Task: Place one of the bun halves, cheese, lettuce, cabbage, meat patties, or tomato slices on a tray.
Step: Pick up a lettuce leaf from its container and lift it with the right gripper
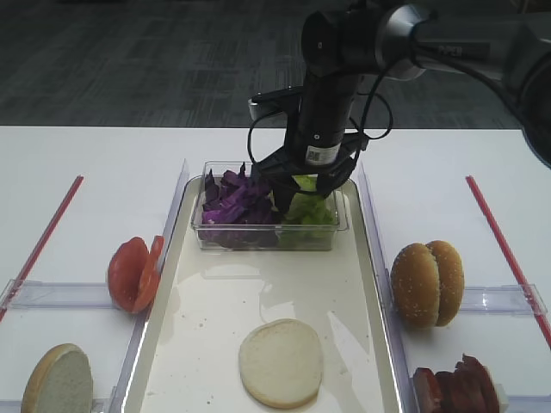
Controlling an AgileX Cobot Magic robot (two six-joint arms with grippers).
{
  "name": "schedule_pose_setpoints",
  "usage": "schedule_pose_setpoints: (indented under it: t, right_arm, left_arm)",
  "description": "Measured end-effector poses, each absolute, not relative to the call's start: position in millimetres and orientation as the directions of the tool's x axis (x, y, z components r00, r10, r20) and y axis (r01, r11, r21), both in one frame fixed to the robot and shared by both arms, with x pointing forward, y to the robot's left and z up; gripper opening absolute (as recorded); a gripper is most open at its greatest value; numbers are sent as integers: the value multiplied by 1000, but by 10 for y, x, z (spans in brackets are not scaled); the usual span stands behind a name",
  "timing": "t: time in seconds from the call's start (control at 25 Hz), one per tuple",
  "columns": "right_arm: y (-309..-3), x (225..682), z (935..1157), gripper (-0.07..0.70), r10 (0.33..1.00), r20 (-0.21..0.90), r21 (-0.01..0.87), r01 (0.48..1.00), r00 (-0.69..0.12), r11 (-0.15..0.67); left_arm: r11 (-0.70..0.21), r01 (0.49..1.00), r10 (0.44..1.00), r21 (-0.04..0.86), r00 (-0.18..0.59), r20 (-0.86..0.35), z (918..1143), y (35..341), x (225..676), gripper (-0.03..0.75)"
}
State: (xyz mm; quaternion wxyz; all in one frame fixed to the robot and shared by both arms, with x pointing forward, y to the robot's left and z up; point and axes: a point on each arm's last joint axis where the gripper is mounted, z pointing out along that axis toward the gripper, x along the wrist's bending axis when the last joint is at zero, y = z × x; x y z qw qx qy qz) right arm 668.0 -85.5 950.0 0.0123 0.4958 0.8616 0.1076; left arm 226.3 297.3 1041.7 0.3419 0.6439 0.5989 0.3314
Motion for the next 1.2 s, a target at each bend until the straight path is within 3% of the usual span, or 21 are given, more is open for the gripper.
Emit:
schedule_pose_setpoints:
  t: [0.24, 0.56, 1.2]
  right_arm:
    - [-858, 6684, 9500, 533, 857, 79, 200, 850, -510, 487]
    - [-872, 6688, 9498, 439, 855, 63, 196, 847, -514, 495]
    - [-837, 6668, 9423, 434, 849, 52, 171, 842, -527, 512]
  left_arm:
    - [-49, 545, 998, 837, 63, 17, 10417, 2973, 2263, 271]
    - [-49, 545, 998, 837, 63, 17, 10417, 2973, 2263, 271]
    - [-49, 545, 998, 837, 63, 17, 10417, 2973, 2263, 271]
